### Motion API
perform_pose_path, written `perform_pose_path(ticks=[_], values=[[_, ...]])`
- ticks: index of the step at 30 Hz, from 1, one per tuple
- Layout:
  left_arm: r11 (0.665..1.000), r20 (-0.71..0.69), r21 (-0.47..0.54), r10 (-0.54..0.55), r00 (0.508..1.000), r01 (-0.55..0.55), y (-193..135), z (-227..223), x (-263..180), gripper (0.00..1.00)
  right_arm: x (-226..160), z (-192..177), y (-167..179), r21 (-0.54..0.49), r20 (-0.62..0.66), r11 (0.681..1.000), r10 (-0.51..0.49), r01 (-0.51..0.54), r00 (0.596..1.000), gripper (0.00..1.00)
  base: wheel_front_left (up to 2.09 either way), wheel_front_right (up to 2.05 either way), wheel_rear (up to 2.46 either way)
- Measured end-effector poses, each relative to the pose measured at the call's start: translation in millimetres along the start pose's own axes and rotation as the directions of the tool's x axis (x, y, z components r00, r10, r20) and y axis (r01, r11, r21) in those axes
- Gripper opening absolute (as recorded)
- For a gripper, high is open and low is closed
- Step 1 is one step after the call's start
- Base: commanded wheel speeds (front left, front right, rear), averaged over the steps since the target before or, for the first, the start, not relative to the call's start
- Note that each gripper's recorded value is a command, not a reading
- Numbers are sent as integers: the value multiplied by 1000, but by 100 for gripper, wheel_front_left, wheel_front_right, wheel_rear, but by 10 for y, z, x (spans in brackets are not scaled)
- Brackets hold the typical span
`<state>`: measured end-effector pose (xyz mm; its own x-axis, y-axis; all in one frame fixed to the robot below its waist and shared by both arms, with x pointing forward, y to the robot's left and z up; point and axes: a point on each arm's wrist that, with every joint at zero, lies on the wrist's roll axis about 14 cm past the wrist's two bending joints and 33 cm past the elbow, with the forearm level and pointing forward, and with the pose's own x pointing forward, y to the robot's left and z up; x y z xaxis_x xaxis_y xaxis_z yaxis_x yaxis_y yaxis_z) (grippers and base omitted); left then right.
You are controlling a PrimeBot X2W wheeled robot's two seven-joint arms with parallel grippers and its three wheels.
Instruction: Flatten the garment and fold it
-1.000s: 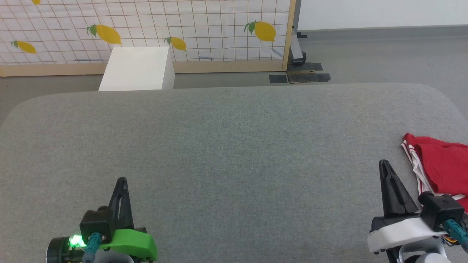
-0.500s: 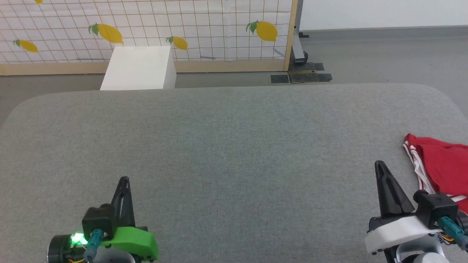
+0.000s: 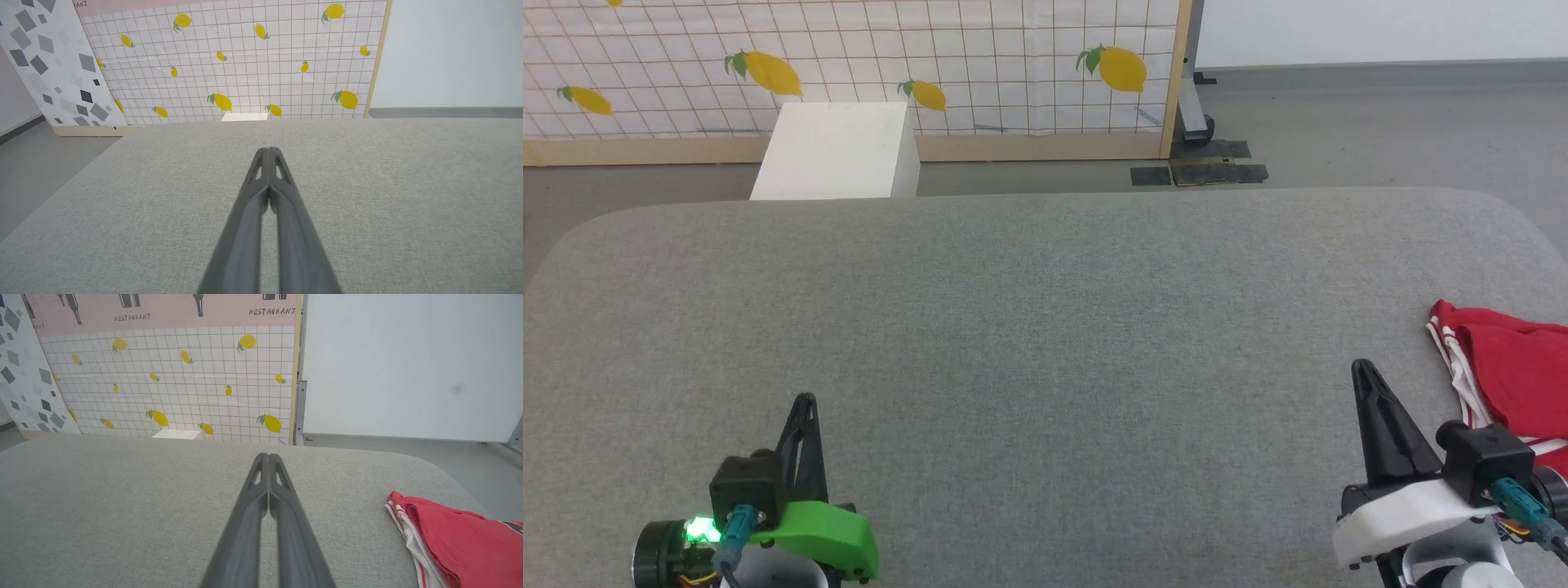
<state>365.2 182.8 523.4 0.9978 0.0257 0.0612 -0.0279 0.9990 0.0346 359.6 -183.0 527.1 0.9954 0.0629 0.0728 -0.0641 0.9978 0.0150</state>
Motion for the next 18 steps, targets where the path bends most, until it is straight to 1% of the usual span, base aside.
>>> perform_pose_path(ticks=[18], values=[[1000,-27,3,-8,1000,8,-8,-16,6,0,23,-37,64,-11,-34,1000,20,-21,999,0,0,0,0]])
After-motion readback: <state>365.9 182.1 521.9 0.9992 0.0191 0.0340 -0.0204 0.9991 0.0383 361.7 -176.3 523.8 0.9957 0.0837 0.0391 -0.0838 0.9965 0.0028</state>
